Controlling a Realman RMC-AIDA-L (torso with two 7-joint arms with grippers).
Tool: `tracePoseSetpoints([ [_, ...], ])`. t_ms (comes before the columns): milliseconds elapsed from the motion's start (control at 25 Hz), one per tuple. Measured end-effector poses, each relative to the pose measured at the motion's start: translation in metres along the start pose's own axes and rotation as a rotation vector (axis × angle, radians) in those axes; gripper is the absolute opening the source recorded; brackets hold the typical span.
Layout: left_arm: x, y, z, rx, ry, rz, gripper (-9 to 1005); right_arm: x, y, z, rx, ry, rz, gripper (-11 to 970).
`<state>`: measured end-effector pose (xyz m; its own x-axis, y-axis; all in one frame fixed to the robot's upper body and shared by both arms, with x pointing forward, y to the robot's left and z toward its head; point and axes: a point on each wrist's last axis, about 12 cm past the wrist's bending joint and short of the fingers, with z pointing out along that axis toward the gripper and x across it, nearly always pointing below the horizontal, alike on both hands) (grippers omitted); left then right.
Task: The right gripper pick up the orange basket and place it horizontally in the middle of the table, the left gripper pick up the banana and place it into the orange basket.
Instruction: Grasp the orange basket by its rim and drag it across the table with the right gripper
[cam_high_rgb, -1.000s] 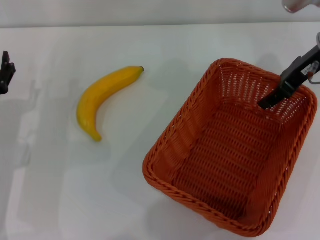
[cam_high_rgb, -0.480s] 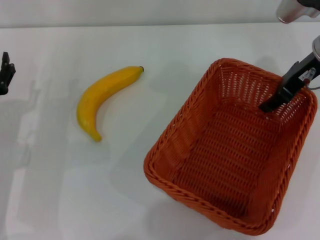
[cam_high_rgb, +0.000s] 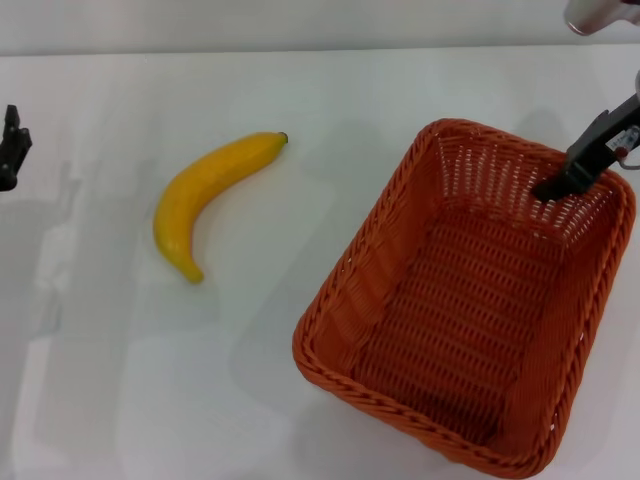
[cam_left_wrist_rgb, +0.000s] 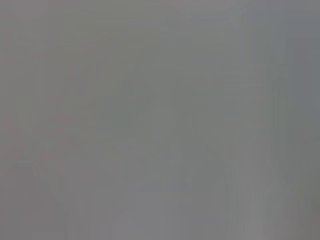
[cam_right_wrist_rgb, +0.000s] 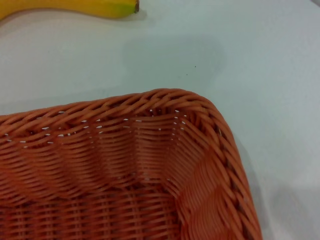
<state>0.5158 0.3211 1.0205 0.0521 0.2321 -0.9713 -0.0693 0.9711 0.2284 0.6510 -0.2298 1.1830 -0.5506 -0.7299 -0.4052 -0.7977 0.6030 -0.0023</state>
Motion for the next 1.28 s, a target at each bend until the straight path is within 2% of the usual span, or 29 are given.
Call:
tracePoseSetpoints([
  [80, 0.000, 0.000, 0.000, 0.000, -0.001, 0.000, 862, 0.000, 0.000, 0.000, 0.001, 0.005, -0.001, 283],
  [280, -0.001, -0.001, 0.001, 0.001, -0.003, -0.001, 862, 0.001, 0.001, 0.000, -0.002, 0.014, -0.002, 235],
  [800, -0.002, -0.001, 0.004, 0.004, -0.009, 0.001, 862, -0.006, 0.001, -0.027, -0.097, 0.068, 0.074, 211],
  [1040, -0.006, -0.005, 0.011, 0.020, -0.014, 0.001, 862, 0.001, -0.005, -0.039, -0.179, 0.063, 0.156, 159],
  [1280, -0.007, -0.008, 0.012, 0.038, -0.020, 0.006, 862, 0.007, -0.010, -0.045, -0.257, 0.028, 0.239, 153],
])
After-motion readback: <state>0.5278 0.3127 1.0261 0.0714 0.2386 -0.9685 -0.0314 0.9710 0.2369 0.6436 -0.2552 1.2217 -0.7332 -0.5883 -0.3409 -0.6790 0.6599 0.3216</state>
